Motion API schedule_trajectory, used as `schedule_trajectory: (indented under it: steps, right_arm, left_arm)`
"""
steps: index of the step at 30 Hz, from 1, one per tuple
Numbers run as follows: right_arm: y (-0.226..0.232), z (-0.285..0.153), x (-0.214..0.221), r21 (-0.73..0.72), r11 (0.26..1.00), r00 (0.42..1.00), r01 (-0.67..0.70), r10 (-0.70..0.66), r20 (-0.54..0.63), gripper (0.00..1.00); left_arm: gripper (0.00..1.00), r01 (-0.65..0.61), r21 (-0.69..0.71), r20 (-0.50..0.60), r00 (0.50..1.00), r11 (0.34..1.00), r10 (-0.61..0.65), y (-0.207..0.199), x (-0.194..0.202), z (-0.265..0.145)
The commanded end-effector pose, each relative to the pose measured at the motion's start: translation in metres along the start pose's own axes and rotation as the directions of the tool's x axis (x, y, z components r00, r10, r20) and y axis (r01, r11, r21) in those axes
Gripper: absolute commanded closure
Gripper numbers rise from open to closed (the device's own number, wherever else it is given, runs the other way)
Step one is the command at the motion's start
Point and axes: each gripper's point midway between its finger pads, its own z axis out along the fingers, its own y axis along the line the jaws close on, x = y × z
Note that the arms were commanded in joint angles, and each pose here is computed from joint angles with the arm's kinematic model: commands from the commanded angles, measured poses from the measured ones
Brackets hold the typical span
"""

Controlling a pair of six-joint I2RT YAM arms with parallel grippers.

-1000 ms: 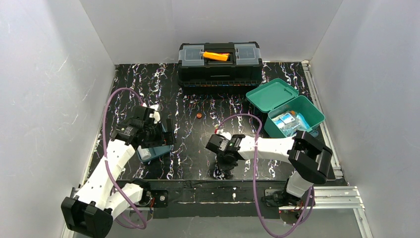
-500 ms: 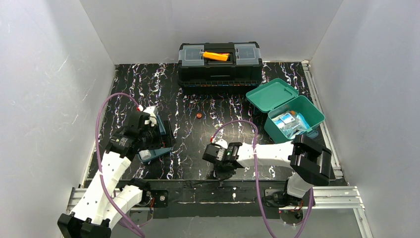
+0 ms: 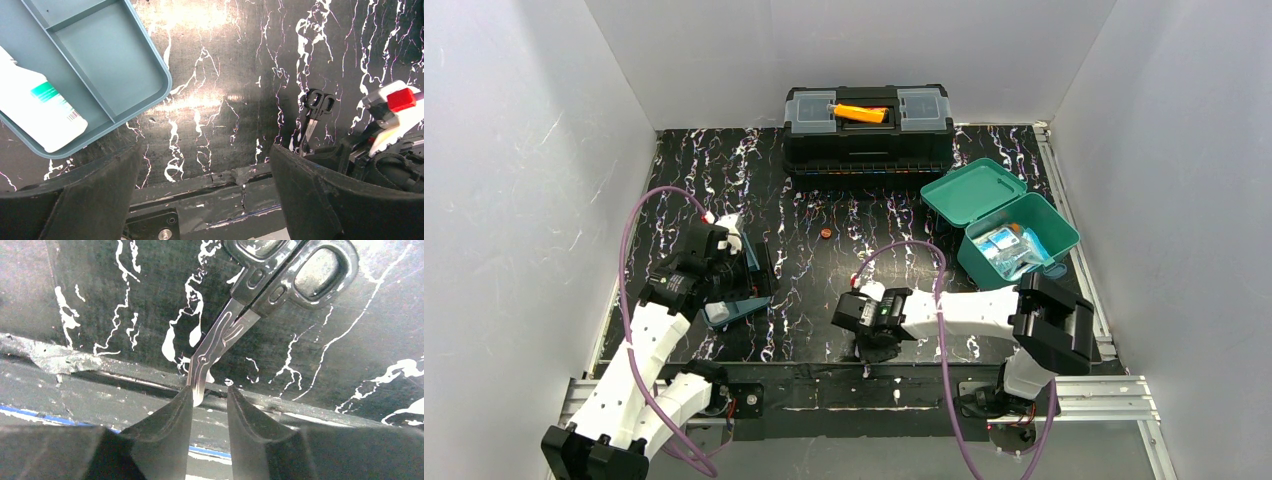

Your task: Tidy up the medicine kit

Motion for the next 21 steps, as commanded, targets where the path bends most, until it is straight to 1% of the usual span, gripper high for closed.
schedule_trajectory:
  steps: [1,4,8,10,17,21]
  right_arm:
    - [0.004,-0.02,-0.011,-0.034,0.998,0.997,-0.043,0.045,0.065,0.59]
    - [0.004,-0.022,-0.006,-0.086,0.994,0.995,-0.072,0.078,0.069,0.54]
    - [0.012,-0.025,0.0,-0.196,0.974,0.99,-0.114,0.128,0.06,0.48]
    - [0.016,-0.025,0.003,-0.237,0.962,0.987,-0.133,0.15,0.056,0.47]
    - [0.015,-0.015,0.012,-0.286,0.937,0.976,-0.199,0.215,0.026,0.46]
    - [0.017,-0.01,0.01,-0.333,0.91,0.961,-0.245,0.273,0.036,0.45]
  left_arm:
    - [0.01,-0.002,0.008,-0.011,1.0,1.0,0.002,-0.001,0.003,0.002]
    - [0.0,-0.004,0.011,-0.013,1.0,1.0,0.004,-0.002,0.003,0.002]
    - [0.01,-0.003,0.014,-0.025,1.0,1.0,0.004,-0.002,0.004,0.004]
    - [0.01,-0.004,0.016,-0.027,1.0,1.0,0.004,-0.003,0.004,0.005]
    - [0.01,-0.004,0.024,-0.029,1.0,1.0,0.004,-0.004,0.004,0.005]
    - [0.01,-0.004,0.028,-0.033,0.999,1.0,0.005,-0.005,0.005,0.005]
